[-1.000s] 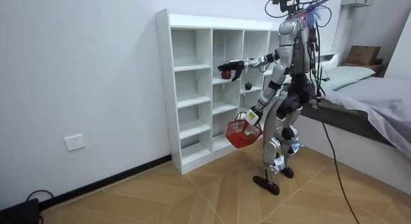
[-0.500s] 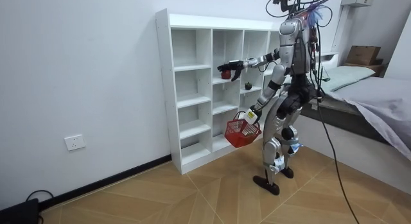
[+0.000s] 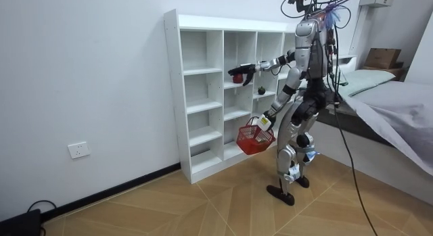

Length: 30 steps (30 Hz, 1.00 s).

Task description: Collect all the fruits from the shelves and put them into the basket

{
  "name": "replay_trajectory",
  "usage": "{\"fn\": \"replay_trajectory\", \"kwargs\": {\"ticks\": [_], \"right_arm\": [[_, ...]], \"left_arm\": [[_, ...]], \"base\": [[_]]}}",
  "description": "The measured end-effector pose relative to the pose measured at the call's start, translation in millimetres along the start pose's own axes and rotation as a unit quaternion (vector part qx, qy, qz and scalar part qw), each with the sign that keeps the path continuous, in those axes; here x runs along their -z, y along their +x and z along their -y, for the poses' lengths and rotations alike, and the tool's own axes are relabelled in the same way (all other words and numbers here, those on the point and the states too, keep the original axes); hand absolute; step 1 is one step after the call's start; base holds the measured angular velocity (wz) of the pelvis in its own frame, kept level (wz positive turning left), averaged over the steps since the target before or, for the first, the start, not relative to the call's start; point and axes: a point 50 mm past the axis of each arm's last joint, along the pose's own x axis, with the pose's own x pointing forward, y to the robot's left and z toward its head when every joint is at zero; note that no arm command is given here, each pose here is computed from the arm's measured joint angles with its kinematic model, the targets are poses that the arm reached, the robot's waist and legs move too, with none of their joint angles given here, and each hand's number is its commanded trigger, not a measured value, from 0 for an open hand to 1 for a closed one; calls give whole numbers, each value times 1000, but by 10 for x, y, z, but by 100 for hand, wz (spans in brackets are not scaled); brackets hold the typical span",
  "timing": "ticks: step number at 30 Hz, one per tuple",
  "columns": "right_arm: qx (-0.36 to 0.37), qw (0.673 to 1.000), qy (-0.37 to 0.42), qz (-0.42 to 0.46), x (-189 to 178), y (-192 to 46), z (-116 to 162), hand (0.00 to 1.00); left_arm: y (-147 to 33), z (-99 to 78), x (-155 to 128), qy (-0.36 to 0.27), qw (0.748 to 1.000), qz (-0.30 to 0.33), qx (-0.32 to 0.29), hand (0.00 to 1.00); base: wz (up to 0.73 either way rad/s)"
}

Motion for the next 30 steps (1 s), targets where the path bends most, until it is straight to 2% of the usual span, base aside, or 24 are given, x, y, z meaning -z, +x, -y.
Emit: {"fn": "replay_trajectory", "kwargs": {"ticks": [12,30], "right_arm": [[14,999,-39,-11,54,23,27,0],[8,998,-57,-31,162,9,90,0]], "left_arm": [[-4,-19,9,4,1000,-2,-3,100],[-9,-25,31,5,1000,-11,15,100]], "base": [[0],[0]]}}
